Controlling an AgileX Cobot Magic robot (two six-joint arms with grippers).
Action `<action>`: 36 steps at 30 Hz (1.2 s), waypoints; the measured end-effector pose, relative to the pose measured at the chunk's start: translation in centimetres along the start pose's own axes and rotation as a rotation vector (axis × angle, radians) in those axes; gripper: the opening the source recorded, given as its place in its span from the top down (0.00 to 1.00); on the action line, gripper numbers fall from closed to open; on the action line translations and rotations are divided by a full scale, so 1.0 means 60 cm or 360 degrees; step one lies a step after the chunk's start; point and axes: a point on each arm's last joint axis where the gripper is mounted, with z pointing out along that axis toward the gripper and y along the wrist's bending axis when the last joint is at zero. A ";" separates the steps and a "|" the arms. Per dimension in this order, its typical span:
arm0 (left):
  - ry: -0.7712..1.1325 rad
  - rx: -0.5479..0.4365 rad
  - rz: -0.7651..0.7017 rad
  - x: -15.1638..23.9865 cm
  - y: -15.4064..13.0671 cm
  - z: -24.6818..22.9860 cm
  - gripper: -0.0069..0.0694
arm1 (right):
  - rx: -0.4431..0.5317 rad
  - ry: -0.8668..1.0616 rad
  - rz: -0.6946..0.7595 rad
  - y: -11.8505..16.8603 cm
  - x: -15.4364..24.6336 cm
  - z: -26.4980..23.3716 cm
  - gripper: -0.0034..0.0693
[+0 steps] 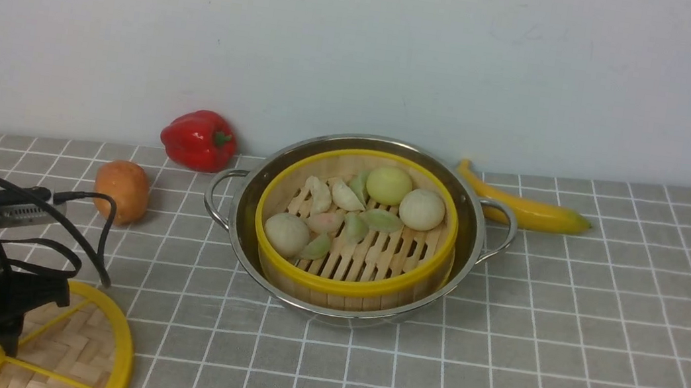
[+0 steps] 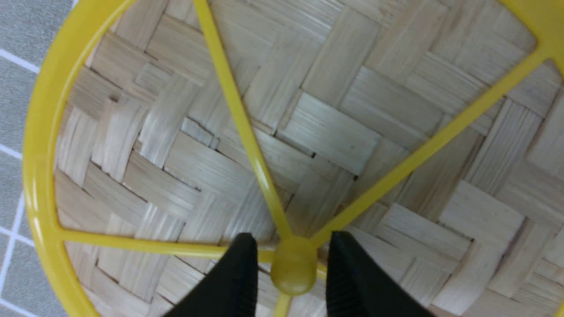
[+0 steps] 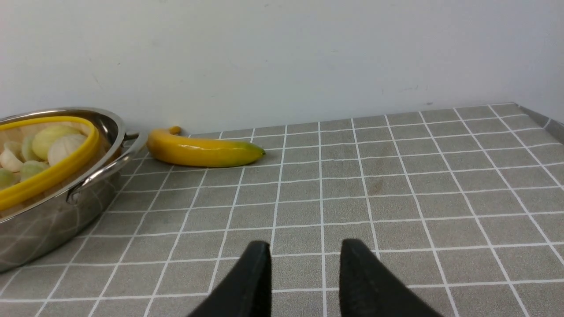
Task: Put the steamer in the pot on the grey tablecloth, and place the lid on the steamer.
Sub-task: 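Grasp the bamboo steamer lid lying on the table by its centre knob, then place the yellow bamboo steamer lid onto the steamer in the pot with the left gripper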
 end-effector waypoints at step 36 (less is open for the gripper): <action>-0.0597 0.0082 0.0541 -0.040 0.015 -0.230 0.76 | 0.0000 0.0000 0.0001 0.000 0.000 0.000 0.62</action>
